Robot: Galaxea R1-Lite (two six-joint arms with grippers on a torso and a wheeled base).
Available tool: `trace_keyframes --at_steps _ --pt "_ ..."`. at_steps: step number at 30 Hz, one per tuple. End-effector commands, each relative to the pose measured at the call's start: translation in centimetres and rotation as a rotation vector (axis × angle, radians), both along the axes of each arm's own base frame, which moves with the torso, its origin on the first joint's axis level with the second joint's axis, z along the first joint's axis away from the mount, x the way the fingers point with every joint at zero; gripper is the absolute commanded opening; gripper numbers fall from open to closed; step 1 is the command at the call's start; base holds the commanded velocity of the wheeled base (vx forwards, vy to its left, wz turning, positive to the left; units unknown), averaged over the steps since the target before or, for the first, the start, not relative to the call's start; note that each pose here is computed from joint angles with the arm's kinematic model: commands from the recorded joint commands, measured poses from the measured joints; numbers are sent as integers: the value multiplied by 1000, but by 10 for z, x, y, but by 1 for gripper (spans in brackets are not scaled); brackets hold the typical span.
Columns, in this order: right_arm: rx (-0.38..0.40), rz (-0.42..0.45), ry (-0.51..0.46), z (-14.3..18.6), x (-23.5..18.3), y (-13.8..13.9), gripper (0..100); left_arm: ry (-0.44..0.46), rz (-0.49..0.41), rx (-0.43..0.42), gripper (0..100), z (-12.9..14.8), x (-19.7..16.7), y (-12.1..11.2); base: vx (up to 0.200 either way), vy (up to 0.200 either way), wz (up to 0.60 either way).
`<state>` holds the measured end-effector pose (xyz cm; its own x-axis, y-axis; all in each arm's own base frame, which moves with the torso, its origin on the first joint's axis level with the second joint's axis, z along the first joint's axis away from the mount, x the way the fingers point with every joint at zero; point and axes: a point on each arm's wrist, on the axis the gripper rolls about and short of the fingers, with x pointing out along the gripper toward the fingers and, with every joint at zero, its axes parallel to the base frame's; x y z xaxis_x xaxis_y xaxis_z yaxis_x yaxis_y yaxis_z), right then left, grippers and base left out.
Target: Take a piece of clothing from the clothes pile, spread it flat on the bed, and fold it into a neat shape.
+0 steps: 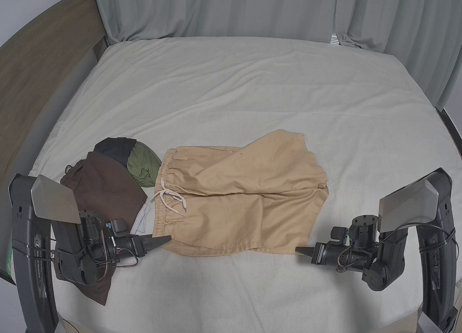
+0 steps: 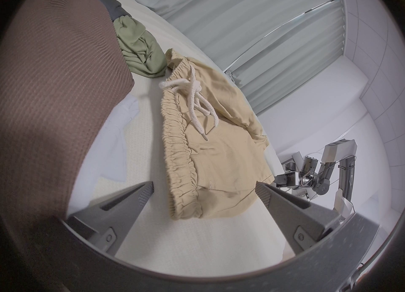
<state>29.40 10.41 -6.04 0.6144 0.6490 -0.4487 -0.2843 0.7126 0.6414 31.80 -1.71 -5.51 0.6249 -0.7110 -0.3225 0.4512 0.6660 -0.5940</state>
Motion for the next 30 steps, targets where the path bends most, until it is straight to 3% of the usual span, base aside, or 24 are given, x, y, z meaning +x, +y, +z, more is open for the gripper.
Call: trace_keyframes --at_steps 1,5,6,15,21,30 --pt "0 2 -1 0 0 0 0 15 5 0 100 -6 2 -4 0 0 0" --pt "0 2 -3 1 0 0 0 17 15 0 100 -7 5 -6 0 0 0" --pt "0 0 -4 2 0 0 0 18 14 -2 0 -7 5 -7 0 0 0" --pt "-8 -8 7 2 -4 -5 0 16 12 -4 0 -10 8 -7 0 0 0" --pt "-49 -40 -17 18 -15 -27 0 6 2 -3 0 -7 8 -11 0 0 0" --pt "-73 -54 32 18 -31 -40 0 -22 11 1 0 0 9 -8 0 0 0"
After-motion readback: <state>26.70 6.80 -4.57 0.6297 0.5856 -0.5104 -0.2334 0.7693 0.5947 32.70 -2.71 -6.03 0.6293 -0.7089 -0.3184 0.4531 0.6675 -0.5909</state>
